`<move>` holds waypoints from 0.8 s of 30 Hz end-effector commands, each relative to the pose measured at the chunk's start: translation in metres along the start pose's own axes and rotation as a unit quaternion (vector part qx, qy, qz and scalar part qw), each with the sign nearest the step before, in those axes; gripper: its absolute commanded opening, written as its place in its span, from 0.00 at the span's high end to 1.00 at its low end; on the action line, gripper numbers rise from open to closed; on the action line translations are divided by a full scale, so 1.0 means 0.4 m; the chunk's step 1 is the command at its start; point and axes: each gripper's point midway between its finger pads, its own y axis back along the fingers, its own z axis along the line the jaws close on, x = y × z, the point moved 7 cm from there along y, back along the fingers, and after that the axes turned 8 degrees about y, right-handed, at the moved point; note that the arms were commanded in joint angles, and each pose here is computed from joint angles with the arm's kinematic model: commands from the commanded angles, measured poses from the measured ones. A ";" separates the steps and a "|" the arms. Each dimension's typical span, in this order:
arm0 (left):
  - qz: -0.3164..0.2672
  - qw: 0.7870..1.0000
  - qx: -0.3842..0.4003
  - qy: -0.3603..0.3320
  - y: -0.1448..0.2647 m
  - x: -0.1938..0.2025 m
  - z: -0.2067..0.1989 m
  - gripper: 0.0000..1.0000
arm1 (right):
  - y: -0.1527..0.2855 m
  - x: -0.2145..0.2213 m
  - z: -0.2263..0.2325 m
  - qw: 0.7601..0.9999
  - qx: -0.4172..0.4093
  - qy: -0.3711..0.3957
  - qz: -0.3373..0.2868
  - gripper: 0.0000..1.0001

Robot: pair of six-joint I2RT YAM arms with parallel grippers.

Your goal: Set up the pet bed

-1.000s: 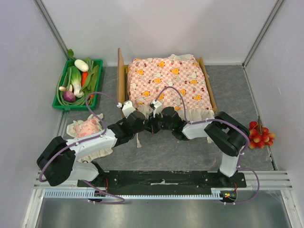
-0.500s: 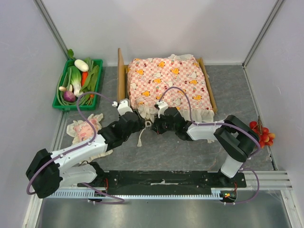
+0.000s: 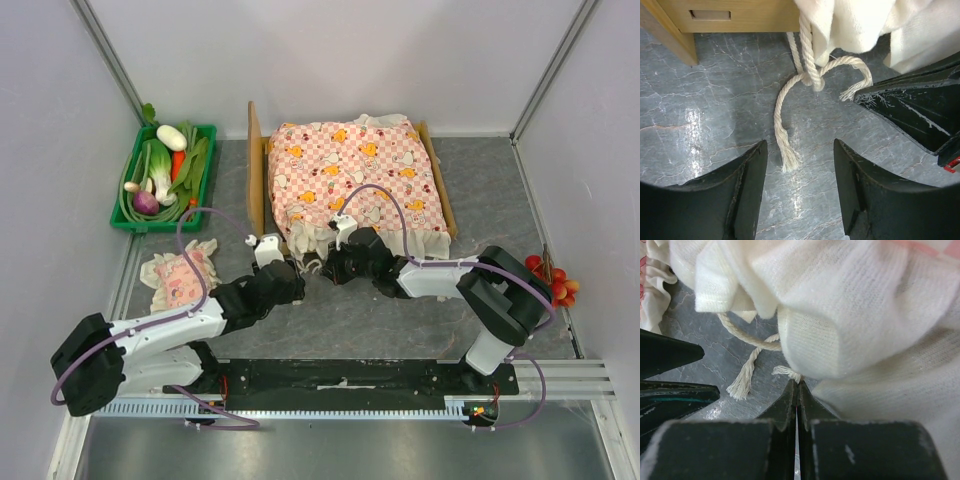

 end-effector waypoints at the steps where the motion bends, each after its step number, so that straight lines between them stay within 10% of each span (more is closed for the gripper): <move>1: -0.004 0.999 -0.015 -0.046 -0.016 0.009 0.006 0.38 | 0.010 -0.027 0.010 1.000 -0.010 -0.002 -0.020 1.00; 12: 0.055 0.988 -0.113 -0.092 -0.066 0.068 0.010 0.47 | 0.028 -0.051 0.025 0.999 -0.019 -0.004 -0.034 1.00; 20: 0.075 0.979 -0.157 -0.103 -0.071 0.097 0.037 0.94 | 0.041 -0.069 0.035 0.999 -0.028 -0.001 -0.044 1.00; 24: 0.051 0.980 -0.167 -0.094 -0.044 0.064 0.039 0.98 | 0.049 -0.075 0.037 0.999 -0.029 0.002 -0.045 1.00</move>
